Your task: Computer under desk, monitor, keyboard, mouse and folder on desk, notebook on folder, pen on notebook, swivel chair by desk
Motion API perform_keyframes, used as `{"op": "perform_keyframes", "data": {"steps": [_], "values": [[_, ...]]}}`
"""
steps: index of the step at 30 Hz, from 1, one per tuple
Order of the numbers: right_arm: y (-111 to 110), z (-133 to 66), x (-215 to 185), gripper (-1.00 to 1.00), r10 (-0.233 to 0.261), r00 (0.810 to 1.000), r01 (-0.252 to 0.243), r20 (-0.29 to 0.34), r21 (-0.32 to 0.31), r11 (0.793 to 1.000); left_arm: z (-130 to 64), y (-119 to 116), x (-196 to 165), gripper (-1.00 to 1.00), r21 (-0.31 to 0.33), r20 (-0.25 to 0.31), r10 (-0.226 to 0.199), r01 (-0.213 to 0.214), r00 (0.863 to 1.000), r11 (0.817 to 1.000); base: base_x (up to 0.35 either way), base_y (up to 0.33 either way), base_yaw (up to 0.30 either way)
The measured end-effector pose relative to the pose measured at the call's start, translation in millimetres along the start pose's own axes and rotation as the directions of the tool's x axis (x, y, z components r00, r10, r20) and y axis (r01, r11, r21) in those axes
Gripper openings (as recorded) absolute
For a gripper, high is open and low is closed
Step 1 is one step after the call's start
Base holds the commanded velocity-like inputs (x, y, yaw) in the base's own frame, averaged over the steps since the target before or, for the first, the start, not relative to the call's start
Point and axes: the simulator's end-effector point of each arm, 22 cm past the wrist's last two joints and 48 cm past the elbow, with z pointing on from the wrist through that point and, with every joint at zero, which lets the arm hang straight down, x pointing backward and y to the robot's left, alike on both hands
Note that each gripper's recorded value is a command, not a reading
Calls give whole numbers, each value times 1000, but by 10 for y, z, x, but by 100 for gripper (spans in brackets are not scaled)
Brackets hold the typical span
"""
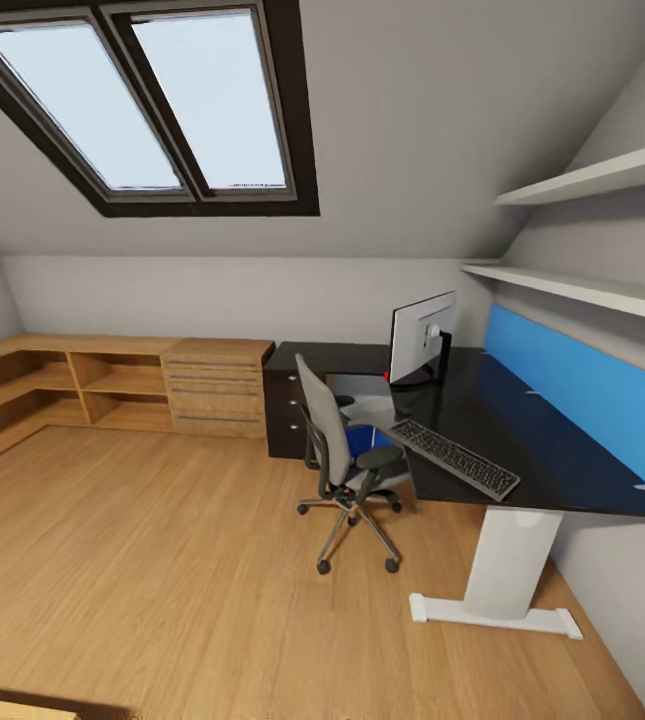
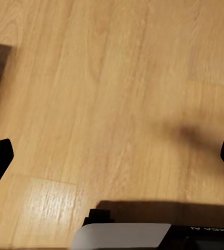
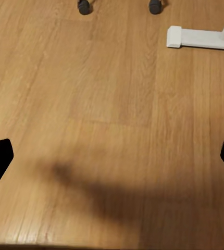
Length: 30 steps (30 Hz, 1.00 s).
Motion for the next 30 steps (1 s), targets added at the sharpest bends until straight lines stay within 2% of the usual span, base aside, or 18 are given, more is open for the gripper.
{"op": "perform_keyframes", "data": {"steps": [12,20,26,30], "values": [[-5,-7,64,100,0,1000,0,-16,0,1000,-9,5,69,100,-1,-18,1,-1,1000,1000,0,0,114],[1,-11,58,100,0,1000,0,-9,-2,1000,-11,3,83,100,-1,-21,0,0,1000,1000,0,0,26],[-3,-11,56,100,-1,1000,1,-7,-1,1000,-11,4,83,100,-1,-22,1,-1,1000,1000,0,3,-120],[-4,-11,56,100,0,1000,0,-7,0,1000,-10,7,82,100,-2,-22,0,0,1000,1000,0,175,-251]]}}
